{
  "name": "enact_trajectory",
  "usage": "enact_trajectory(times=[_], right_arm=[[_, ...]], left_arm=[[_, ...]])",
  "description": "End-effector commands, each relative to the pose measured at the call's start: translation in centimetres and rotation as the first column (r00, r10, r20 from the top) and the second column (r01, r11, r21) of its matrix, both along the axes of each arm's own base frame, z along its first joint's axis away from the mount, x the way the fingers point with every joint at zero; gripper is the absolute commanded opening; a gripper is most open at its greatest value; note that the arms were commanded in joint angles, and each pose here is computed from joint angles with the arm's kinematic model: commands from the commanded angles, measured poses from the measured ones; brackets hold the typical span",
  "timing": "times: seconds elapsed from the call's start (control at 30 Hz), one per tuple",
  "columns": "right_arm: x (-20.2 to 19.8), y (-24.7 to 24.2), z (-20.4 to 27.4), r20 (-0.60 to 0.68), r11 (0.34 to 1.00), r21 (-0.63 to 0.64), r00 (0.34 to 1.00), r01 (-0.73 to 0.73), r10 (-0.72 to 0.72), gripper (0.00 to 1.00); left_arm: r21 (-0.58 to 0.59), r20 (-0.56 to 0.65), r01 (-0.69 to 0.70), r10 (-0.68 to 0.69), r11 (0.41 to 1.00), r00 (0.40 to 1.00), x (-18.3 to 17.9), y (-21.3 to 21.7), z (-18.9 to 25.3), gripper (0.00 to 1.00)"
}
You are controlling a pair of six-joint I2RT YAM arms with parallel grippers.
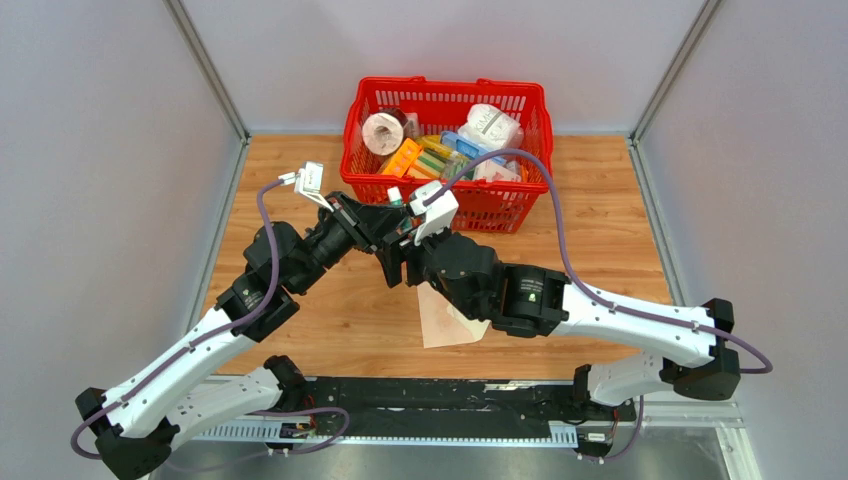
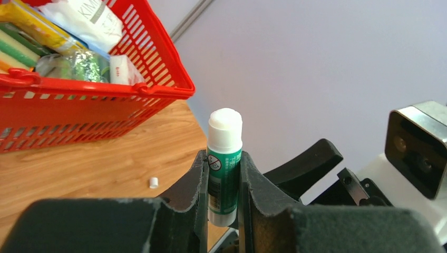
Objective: Place the letter into the envelope and seal it
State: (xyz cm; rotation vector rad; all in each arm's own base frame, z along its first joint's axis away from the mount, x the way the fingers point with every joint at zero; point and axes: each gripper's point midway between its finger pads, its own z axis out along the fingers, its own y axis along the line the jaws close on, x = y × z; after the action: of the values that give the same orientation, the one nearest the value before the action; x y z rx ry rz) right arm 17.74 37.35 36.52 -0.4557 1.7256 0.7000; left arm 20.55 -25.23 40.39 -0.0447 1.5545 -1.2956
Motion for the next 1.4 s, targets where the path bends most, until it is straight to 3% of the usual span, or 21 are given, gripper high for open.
enact_trajectory(times=[0.0,0.2,0.33,0.47,0.6,0.73,0.9,1.0,1.1,1.23,1.37], right_arm=[[2.5,-2.7,1.8,0.065,0.977,-0.046,0.976,0.209,-0.206,0.61],[2.3,-3.2,2.7,0.070,0.984,0.001,0.982,0.178,-0.178,0.30],[1.0,-2.6,2.7,0.061,0.998,0.064,0.998,0.027,-0.031,0.25],[-1.4,-2.1,3.4,0.069,0.968,0.163,0.981,-0.190,0.181,0.24],[-3.1,-2.1,3.9,0.072,0.896,0.252,0.931,-0.364,0.358,0.23],[-6.0,-2.0,5.0,0.110,0.756,0.349,0.825,-0.554,0.554,0.24],[-8.1,-1.8,5.5,0.124,0.612,0.448,0.723,-0.652,0.679,0.23],[-8.5,-1.7,5.7,0.124,0.575,0.475,0.697,-0.666,0.706,0.24],[-7.6,-1.6,5.4,0.092,0.621,0.468,0.733,-0.629,0.674,0.33],[-4.5,-2.4,4.0,0.002,0.782,0.395,0.851,-0.483,0.525,0.59],[-1.1,-4.3,1.6,-0.058,0.940,0.249,0.965,-0.234,0.256,0.61]], left_arm=[[-0.051,0.037,-0.015,0.017,0.999,0.999,-0.3,0.7,2.7,0.00],[-0.057,0.034,-0.005,0.007,0.998,0.999,-0.7,0.9,2.3,0.00],[-0.062,0.051,0.024,-0.020,0.998,0.998,-1.3,0.7,2.8,0.00],[-0.067,0.089,0.080,-0.074,0.995,0.993,-2.3,0.4,3.4,0.00],[-0.069,0.155,0.153,-0.141,0.986,0.978,-3.6,-0.2,4.5,0.00],[-0.062,0.233,0.274,-0.253,0.960,0.939,-5.3,-1.5,5.5,0.00],[-0.076,0.351,0.421,-0.371,0.904,0.860,-7.8,-2.5,7.0,0.00],[-0.072,0.382,0.450,-0.392,0.890,0.837,-8.5,-2.5,7.4,0.00],[-0.073,0.377,0.429,-0.373,0.900,0.848,-8.3,-2.2,7.4,0.00],[-0.075,0.295,0.304,-0.270,0.950,0.916,-6.2,-1.3,6.5,0.00],[-0.070,0.205,0.154,-0.137,0.986,0.969,-3.9,0.1,5.4,0.00]])
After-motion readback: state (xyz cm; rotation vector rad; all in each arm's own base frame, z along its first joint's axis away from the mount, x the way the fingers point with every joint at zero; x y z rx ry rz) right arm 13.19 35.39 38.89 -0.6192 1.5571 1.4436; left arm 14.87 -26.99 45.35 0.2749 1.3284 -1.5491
